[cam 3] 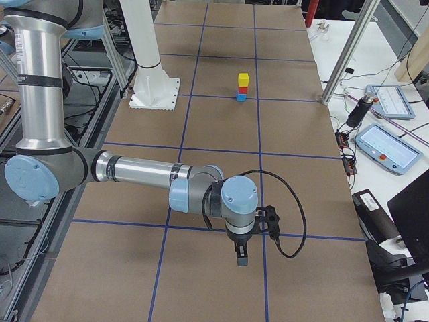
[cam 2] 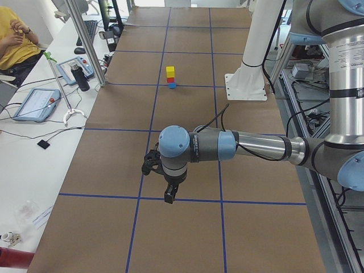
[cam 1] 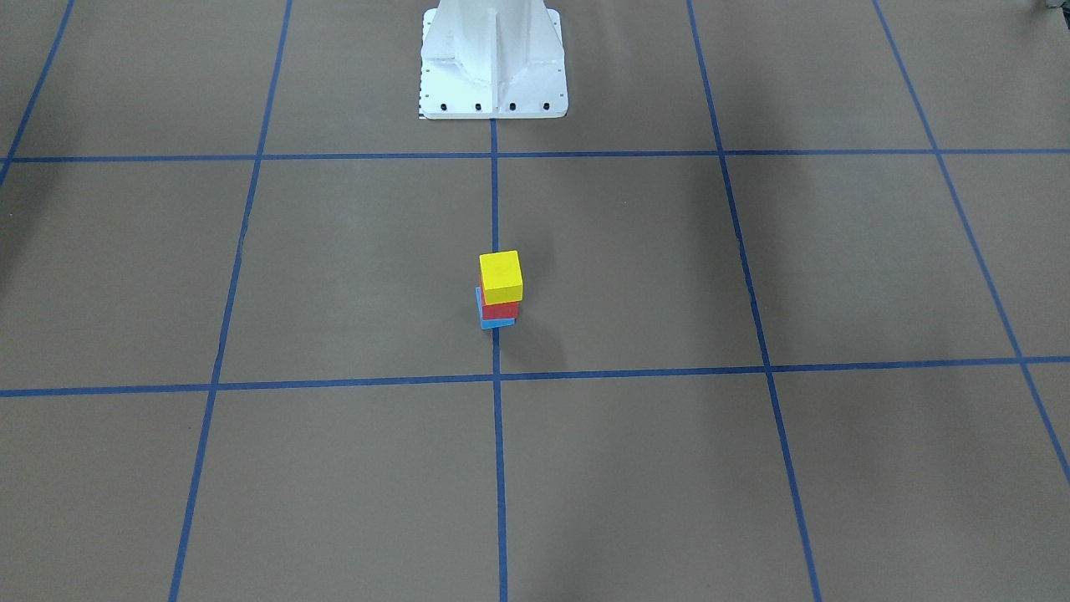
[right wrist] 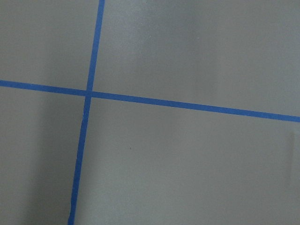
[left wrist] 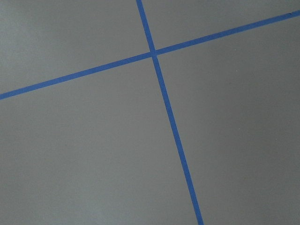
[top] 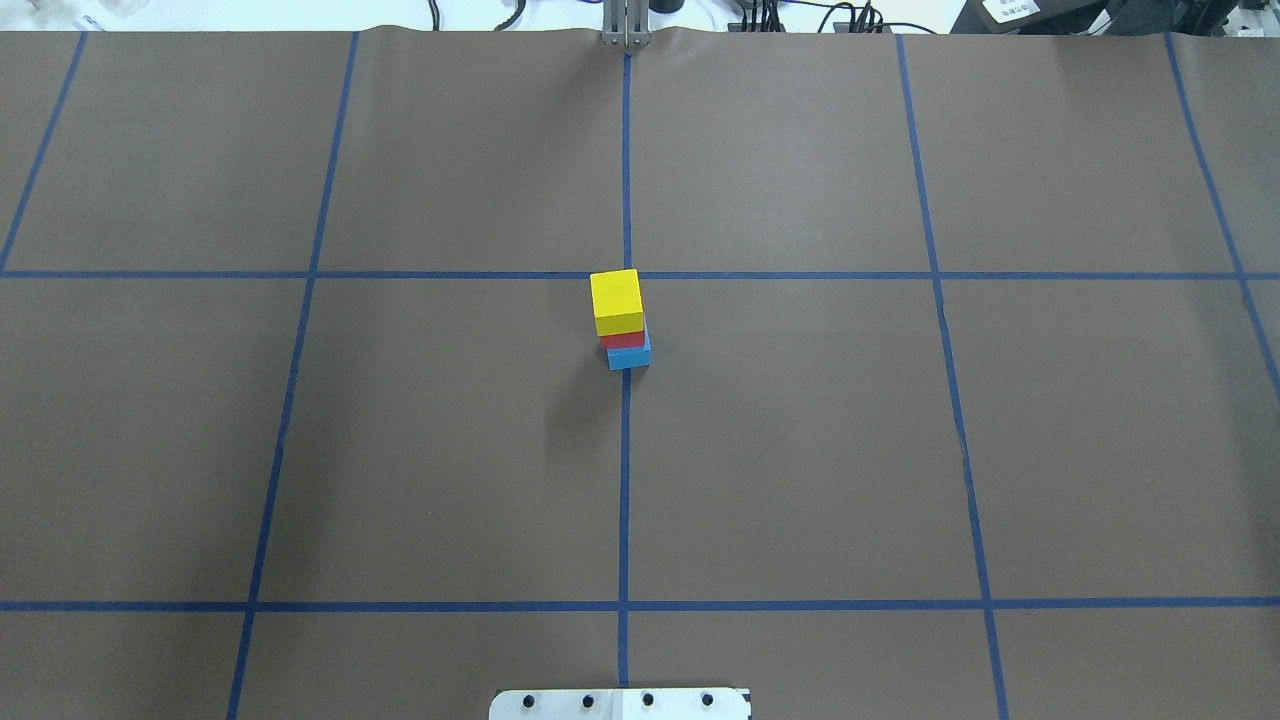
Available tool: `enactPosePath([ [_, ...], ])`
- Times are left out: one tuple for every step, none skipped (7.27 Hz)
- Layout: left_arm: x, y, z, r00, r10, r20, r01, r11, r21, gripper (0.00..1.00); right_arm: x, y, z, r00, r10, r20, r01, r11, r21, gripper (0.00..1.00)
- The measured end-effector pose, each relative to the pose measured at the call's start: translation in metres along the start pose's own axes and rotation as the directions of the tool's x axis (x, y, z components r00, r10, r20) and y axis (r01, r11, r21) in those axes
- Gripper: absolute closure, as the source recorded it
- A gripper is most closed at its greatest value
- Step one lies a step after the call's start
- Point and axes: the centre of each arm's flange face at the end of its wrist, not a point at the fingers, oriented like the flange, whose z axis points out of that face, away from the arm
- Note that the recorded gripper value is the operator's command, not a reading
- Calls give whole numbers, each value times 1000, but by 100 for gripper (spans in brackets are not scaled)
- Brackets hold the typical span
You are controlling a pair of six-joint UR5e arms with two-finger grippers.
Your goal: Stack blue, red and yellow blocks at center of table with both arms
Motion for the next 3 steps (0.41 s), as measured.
enactPosePath([
  [-1,1,1,1000,-3,-1,3,1000,-3,0,0,0,0,1000,0,0,0,1000,0,0],
  [-2,1,2,1000,-4,-2,4,1000,-4,0,0,0,0,1000,-1,0,1,1000,1,0],
  [-3,1,4,1000,-6,-3,6,1000,-7,0,0,0,0,1000,-1,0,1,1000,1,1],
])
